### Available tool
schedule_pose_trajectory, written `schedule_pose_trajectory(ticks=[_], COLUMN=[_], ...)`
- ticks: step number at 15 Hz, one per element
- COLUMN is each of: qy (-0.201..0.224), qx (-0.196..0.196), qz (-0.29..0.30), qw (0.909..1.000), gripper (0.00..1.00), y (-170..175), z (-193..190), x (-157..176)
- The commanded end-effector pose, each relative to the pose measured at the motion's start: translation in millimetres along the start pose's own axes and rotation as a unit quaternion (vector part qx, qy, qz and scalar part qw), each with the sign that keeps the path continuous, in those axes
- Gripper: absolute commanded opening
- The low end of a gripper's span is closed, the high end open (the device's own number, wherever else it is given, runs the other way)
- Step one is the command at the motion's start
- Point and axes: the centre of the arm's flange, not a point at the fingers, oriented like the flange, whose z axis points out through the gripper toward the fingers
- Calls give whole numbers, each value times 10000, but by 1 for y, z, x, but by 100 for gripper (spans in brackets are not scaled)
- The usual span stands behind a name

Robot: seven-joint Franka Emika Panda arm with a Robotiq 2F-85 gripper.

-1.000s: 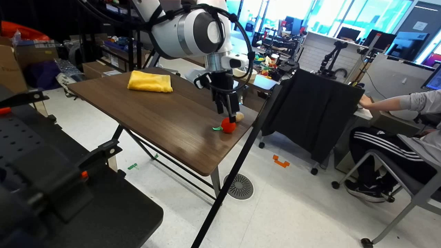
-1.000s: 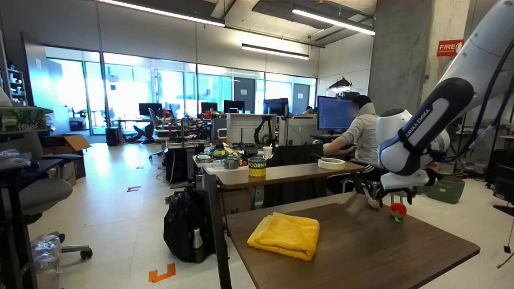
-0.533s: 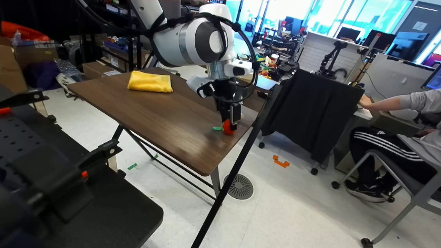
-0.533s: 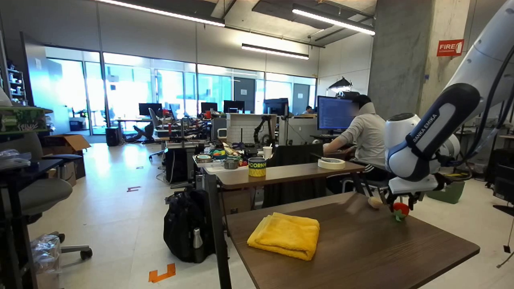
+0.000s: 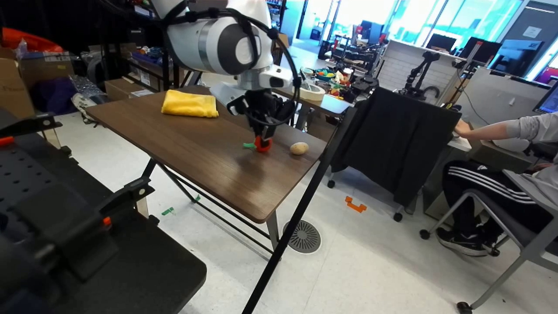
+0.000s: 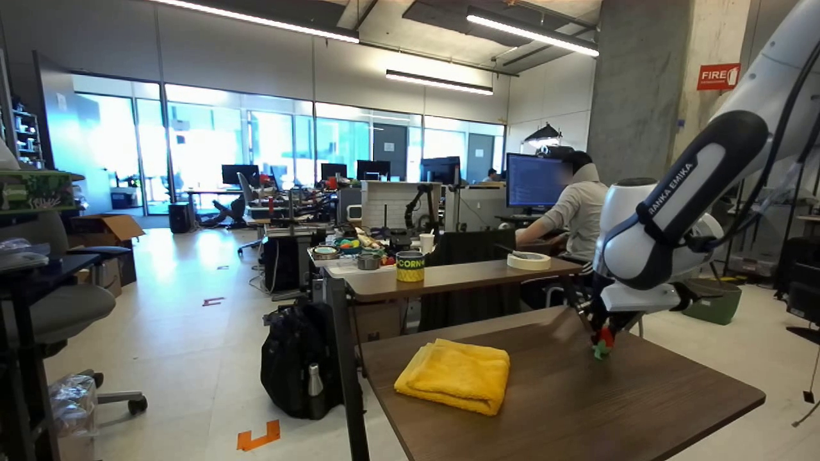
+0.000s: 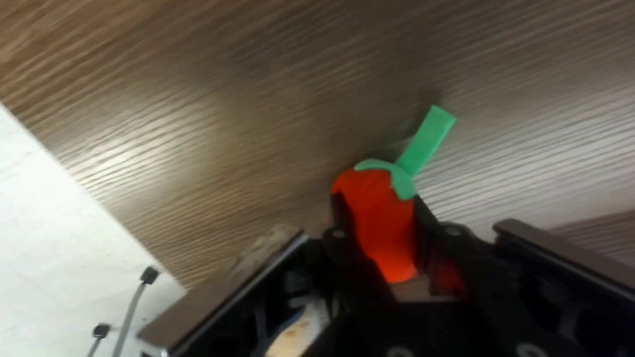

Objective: Use the yellow towel to wipe the table

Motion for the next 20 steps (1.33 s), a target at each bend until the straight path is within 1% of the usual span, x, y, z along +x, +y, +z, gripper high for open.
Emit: schedule_pose_trajectory(ticks=[1, 3, 6, 7, 9, 11, 12, 13, 15, 18, 20], qy=[-182, -266, -542, -626, -836, -941, -928, -939, -853, -582, -390], qx=[803, 1199, 1713, 1871, 2165, 2426, 2498, 2539, 2568, 2638, 2692], qz=[-596, -1016, -1677, -1920, -2404, -2927, -3154, -3318, -3589, -3882, -4007], qw=[9948, 9872, 9693, 9614, 9425, 9201, 9108, 9037, 8933, 8811, 8749], gripper=[2, 3, 3, 3, 3, 3, 3, 3, 3, 3, 3], y=[-48, -87, -142, -158, -185, -205, -210, -212, -211, -206, -207], z=[-57, -78, -104, -108, -116, -116, -112, -111, -103, -97, -99], x=[-63, -97, -162, -189, -238, -273, -287, -297, -309, -311, -308])
